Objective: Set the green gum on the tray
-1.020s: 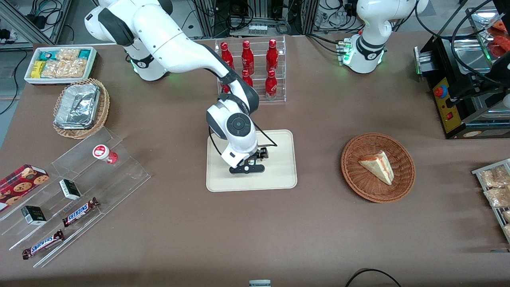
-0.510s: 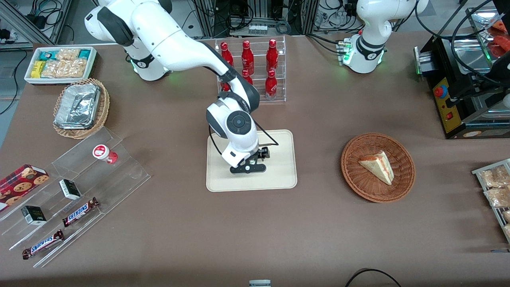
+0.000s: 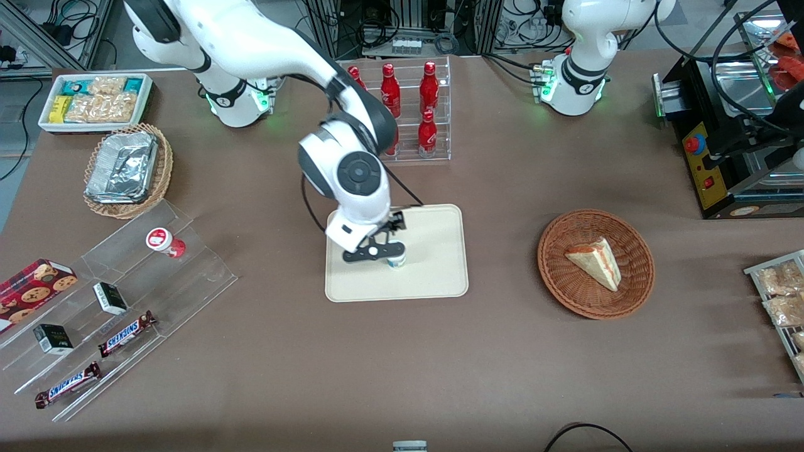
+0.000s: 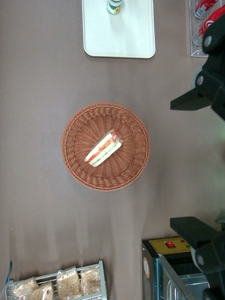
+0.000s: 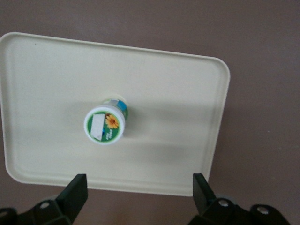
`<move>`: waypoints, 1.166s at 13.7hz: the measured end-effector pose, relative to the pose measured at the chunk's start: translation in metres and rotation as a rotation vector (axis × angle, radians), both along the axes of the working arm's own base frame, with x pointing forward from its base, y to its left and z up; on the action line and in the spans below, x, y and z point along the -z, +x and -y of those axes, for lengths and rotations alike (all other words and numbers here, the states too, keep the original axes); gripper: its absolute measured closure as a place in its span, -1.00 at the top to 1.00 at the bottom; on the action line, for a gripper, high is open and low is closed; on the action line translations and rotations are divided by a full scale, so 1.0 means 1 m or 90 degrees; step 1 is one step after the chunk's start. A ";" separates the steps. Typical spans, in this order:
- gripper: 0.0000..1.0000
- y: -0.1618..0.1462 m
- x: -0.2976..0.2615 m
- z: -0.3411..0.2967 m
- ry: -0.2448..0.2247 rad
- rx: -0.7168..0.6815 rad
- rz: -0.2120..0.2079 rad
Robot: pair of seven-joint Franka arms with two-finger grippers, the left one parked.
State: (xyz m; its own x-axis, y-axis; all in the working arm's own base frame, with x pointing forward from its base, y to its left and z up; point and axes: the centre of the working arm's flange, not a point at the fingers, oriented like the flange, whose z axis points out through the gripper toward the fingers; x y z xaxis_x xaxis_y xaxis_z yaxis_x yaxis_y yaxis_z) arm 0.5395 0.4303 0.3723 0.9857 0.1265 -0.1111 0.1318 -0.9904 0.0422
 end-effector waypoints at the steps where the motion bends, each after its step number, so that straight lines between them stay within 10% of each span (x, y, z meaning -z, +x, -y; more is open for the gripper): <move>1: 1.00 0.001 -0.018 0.012 -0.003 -0.007 -0.008; 16: 1.00 0.043 -0.136 0.238 0.018 -0.014 -0.051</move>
